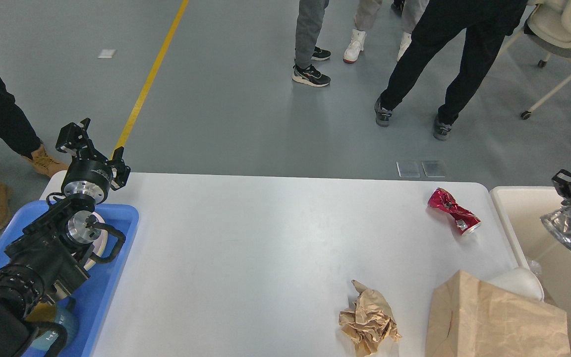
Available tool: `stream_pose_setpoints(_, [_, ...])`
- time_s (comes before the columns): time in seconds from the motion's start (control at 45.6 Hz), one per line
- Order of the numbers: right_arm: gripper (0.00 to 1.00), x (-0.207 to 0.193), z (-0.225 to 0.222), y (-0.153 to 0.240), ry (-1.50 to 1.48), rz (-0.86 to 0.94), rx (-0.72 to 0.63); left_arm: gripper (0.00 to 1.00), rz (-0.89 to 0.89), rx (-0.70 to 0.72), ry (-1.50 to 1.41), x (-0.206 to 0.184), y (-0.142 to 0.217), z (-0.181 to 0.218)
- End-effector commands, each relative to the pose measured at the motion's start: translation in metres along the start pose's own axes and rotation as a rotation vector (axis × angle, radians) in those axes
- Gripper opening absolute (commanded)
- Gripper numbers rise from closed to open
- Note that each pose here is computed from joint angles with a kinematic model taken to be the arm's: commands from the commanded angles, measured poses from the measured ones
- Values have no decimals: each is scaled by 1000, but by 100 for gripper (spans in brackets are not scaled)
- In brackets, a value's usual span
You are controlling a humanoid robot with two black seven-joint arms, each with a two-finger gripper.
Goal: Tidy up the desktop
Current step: 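Lift the plastic bag with the right gripper and drop it into the bin, then lower the right gripper onto the large brown paper bag and grasp it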
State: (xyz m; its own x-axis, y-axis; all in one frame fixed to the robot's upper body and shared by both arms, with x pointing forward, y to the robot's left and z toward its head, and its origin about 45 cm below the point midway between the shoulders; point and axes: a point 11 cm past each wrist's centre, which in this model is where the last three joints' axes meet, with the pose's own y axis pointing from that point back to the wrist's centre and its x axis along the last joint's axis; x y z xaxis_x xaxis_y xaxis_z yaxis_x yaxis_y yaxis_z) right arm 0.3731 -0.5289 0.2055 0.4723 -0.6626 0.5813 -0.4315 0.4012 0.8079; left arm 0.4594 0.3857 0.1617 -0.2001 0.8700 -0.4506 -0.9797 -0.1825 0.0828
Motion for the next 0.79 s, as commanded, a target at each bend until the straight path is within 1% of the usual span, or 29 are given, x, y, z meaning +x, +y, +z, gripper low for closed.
stream_pose_setpoints(0.0, [47, -2, 27, -18, -6, 47, -52, 96, 0, 2, 0, 0, 0, 0])
stream_pose_setpoints(0.022, [65, 1, 29, -20, -5, 60, -56, 96, 0, 0, 0, 0, 0, 0])
stream_pose_setpoints(0.044, [79, 4, 30, -21, -7, 75, -56, 96, 0, 2, 0, 0, 0, 0])
stream_pose_setpoints(0.066, [88, 6, 29, -22, -7, 85, -54, 96, 0, 0, 0, 0, 0, 0])
stream_pose_setpoints(0.11, [98, 5, 29, -25, -7, 97, -52, 96, 0, 0, 0, 0, 0, 0])
stream_pose_setpoints(0.132, [100, 4, 29, -27, -6, 99, -53, 96, 0, 0, 0, 0, 0, 0])
stream_pose_setpoints(0.285, [100, -5, 39, -33, -4, 82, -71, 96, 0, 0, 0, 0, 0, 0])
stream_pose_setpoints(0.504, [100, -5, 32, -31, -4, 75, -59, 96, 0, 0, 0, 0, 0, 0])
stream_pose_setpoints(0.548, [100, -6, 21, -29, 2, 69, -40, 96, 0, 0, 0, 0, 0, 0])
stream_pose_setpoints(0.636, [100, -4, -16, -20, 19, 61, 23, 96, 0, 0, 0, 0, 0, 0])
stream_pose_setpoints(0.767, [100, -7, -70, 6, 54, 8, 118, 96, 0, 2, 0, 0, 0, 0])
